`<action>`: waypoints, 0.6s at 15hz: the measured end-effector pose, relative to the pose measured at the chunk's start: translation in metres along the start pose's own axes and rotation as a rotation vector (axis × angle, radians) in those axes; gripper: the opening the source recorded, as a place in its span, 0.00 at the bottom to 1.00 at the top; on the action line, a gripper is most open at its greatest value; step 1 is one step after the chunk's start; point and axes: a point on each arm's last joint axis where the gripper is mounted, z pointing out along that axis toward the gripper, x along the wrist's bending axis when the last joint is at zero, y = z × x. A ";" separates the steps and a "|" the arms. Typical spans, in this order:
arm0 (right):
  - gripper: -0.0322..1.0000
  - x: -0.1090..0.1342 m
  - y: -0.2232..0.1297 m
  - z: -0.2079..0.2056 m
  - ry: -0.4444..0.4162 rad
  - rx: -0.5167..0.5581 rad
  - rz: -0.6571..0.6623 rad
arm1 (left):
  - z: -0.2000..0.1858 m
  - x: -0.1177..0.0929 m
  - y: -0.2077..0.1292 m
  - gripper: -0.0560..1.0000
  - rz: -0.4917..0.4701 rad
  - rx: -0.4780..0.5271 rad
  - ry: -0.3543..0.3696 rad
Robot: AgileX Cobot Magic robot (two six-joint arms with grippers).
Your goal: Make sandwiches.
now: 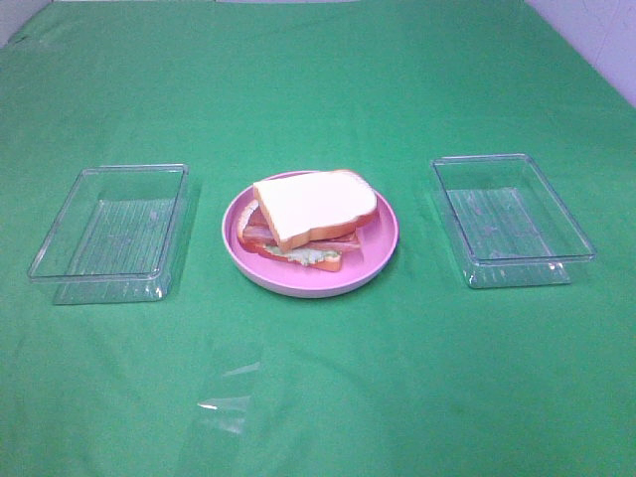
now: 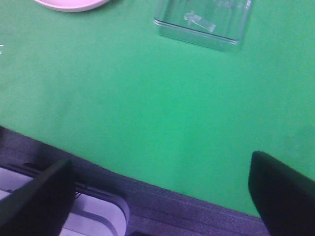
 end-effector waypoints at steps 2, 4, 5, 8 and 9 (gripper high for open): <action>0.93 -0.010 -0.028 0.002 -0.083 -0.021 0.067 | 0.000 0.000 0.000 0.99 0.000 0.000 0.000; 0.93 -0.014 -0.063 0.003 -0.180 -0.121 0.150 | 0.000 0.000 0.000 0.99 0.000 0.000 0.000; 0.93 -0.012 -0.077 0.004 -0.196 -0.193 0.187 | 0.000 0.000 0.000 0.99 0.000 0.000 0.000; 0.93 0.001 -0.111 0.024 -0.178 -0.319 0.285 | 0.000 0.000 0.000 0.99 0.000 0.000 0.000; 0.93 0.002 -0.117 0.028 -0.176 -0.323 0.291 | 0.000 0.000 0.000 0.99 0.000 0.000 0.000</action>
